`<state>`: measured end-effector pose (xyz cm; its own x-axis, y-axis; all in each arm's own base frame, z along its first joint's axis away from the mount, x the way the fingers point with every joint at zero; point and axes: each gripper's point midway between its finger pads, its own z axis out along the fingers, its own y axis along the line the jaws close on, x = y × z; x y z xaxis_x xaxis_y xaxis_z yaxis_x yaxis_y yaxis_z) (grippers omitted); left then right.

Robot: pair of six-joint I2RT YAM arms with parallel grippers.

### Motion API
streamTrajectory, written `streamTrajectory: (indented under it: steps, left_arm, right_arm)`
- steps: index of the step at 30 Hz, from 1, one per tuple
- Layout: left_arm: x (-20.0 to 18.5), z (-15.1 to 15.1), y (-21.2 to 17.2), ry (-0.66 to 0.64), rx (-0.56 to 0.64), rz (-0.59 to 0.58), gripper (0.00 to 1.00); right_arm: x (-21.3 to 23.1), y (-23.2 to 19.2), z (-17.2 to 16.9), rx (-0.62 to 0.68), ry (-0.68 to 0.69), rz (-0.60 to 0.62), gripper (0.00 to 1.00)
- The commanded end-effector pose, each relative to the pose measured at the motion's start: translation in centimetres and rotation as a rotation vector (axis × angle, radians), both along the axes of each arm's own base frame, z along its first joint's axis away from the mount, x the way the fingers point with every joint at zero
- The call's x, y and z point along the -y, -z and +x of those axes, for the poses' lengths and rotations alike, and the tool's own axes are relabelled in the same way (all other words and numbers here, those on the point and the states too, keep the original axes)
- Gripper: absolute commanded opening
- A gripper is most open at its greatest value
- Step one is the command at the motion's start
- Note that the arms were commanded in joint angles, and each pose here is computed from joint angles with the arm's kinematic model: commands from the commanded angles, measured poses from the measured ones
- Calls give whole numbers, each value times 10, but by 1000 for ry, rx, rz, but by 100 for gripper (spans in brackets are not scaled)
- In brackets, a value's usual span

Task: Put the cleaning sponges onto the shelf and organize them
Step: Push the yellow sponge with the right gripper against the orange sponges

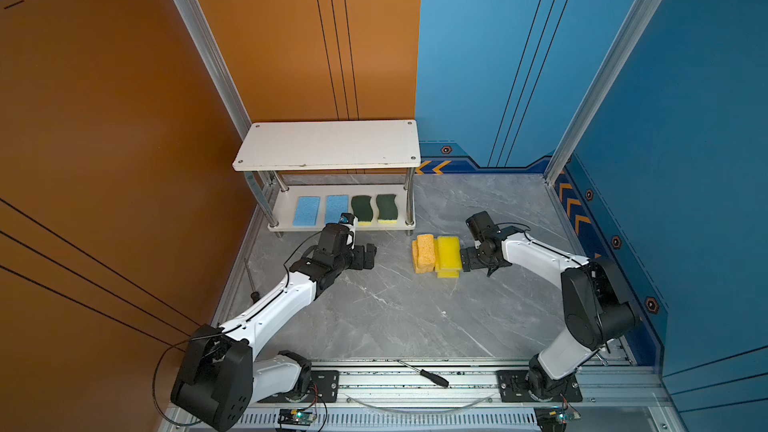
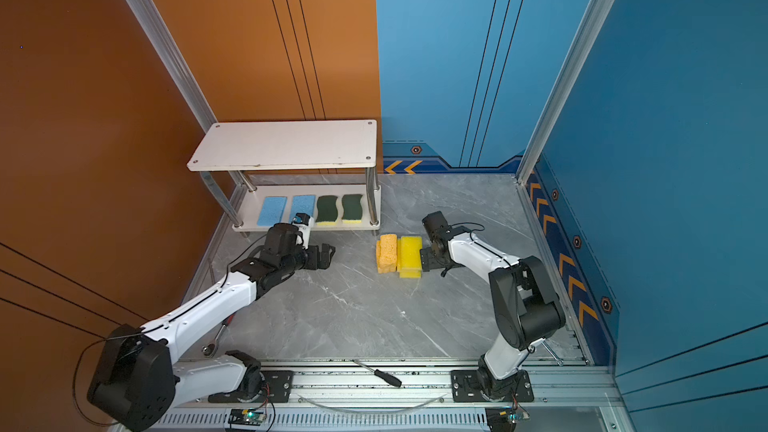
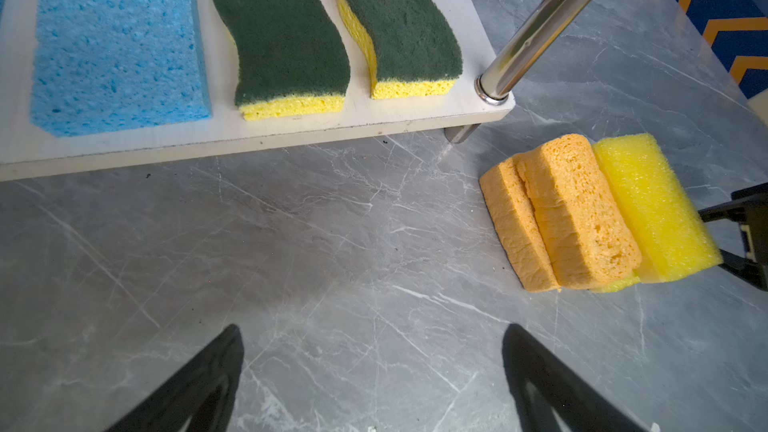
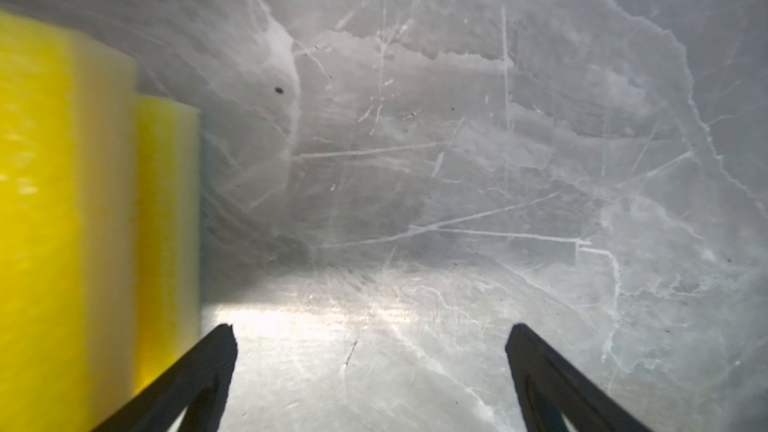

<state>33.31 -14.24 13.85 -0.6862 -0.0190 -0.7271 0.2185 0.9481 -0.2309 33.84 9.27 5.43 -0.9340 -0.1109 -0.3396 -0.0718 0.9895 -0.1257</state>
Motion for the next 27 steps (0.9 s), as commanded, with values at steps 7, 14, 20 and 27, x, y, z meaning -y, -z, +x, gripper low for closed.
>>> streamTrajectory:
  steps: [7, 14, 20, 27]
  left_arm:
    - [-1, -5, 2, -2, 4, 2, 98]
    - [-2, -7, 2, -3, 6, 6, 98]
    - [-3, -8, 2, -6, 6, 7, 98]
    - [-5, -9, 1, -12, 9, 12, 98]
  right_arm:
    - [4, -14, 10, 37, -6, 40, 100]
    - [21, -11, 20, 30, 39, 42, 100]
    - [15, 0, 29, 2, 27, 46, 100]
    - [-3, 7, 38, 0, 4, 70, 100]
